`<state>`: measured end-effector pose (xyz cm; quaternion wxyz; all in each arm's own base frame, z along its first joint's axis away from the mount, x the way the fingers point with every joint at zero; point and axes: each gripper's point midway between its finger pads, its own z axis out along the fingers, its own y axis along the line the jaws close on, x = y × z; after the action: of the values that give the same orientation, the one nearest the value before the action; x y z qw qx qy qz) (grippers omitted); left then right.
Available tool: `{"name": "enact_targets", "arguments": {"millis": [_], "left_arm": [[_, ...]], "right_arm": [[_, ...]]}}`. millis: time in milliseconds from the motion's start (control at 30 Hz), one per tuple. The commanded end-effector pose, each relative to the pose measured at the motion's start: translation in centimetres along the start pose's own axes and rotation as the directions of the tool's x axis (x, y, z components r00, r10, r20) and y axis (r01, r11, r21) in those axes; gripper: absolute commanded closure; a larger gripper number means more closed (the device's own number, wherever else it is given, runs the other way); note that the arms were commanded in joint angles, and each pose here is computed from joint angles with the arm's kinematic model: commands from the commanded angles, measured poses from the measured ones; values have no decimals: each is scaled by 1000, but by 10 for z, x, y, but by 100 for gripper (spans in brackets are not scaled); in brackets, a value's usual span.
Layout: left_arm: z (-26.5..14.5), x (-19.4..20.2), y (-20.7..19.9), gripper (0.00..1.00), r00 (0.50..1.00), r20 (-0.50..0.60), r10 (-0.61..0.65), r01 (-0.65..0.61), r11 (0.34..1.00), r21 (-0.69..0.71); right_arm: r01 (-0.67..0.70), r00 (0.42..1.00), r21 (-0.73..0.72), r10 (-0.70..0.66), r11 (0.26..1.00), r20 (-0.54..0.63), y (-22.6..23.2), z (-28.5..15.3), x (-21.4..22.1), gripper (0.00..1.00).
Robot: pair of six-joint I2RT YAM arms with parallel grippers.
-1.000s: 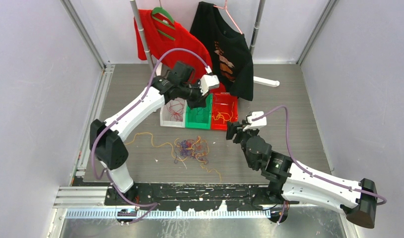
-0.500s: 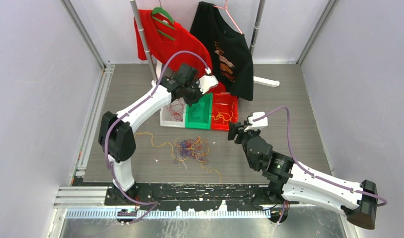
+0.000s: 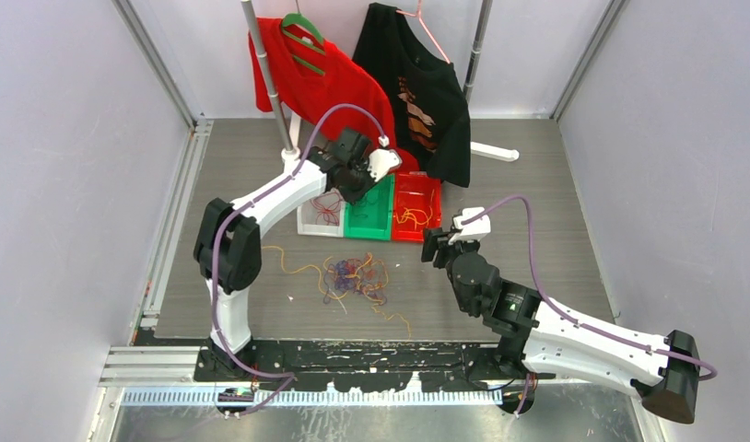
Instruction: Untangle the cables
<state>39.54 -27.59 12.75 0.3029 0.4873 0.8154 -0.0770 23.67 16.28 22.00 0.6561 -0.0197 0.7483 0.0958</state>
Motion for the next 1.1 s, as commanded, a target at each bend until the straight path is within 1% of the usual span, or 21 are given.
{"name": "enact_targets", "arguments": {"millis": [0, 33, 67, 100, 200, 267, 300, 367, 433, 600, 733, 767, 833, 900, 1000, 1067], "left_arm": [[6, -13, -2, 90, 999, 25, -43, 42, 999, 34], [5, -14, -7, 84, 998, 23, -58, 56, 996, 62], [3, -16, -11, 74, 997, 24, -76, 74, 993, 94], [0, -18, -15, 59, 995, 25, -100, 96, 987, 130], [-15, -28, -26, 29, 987, 44, -152, 139, 965, 220], [-28, -37, -28, 20, 981, 78, -180, 154, 953, 262], [-34, -42, -28, 17, 977, 94, -193, 160, 947, 279], [-46, -49, -27, 14, 970, 121, -209, 164, 938, 305], [-56, -52, -25, 9, 967, 124, -223, 173, 930, 326], [-81, -63, -2, 7, 944, 170, -284, 221, 924, 312], [-90, -52, -3, 7, 953, 147, -266, 212, 928, 306], [-89, -47, -6, 10, 956, 139, -258, 205, 928, 310], [-85, -39, -11, 20, 958, 129, -255, 204, 927, 316], [-76, -34, -18, 29, 960, 119, -255, 204, 921, 332], [-60, -34, -30, 36, 966, 97, -240, 191, 914, 359], [-47, -36, -31, 40, 965, 81, -250, 205, 909, 363]], "right_arm": [[-40, 998, 16, 39, 999, 44, 0, 0, -26, 36], [-36, 999, 17, 35, 999, 41, 1, 1, -25, 37], [-31, 999, 16, 30, 999, 39, 1, 1, -25, 37], [-27, 999, 15, 27, 1000, 37, 2, 2, -26, 36], [-15, 999, 10, 15, 1000, 32, 4, 4, -26, 36], [-11, 1000, 8, 11, 1000, 27, 5, 6, -27, 37], [-7, 1000, 4, 7, 1000, 24, 6, 8, -27, 36], [-6, 1000, -1, 6, 1000, 18, 8, 10, -29, 36], [-5, 1000, -8, 5, 1000, 15, 10, 13, -30, 37], [3, 1000, -30, -4, 1000, -7, 18, 22, -31, 37], [3, 998, -48, -6, 999, -56, 26, 33, -20, 36], [4, 997, -52, -8, 999, -70, 29, 36, -16, 36], [-7, 997, -52, 3, 999, -82, 32, 40, -15, 36], [-20, 996, -59, 15, 998, -88, 35, 42, -14, 36], [-40, 995, -60, 34, 997, -92, 35, 41, -12, 38], [-49, 994, -58, 43, 997, -97, 32, 39, -9, 40]]}}
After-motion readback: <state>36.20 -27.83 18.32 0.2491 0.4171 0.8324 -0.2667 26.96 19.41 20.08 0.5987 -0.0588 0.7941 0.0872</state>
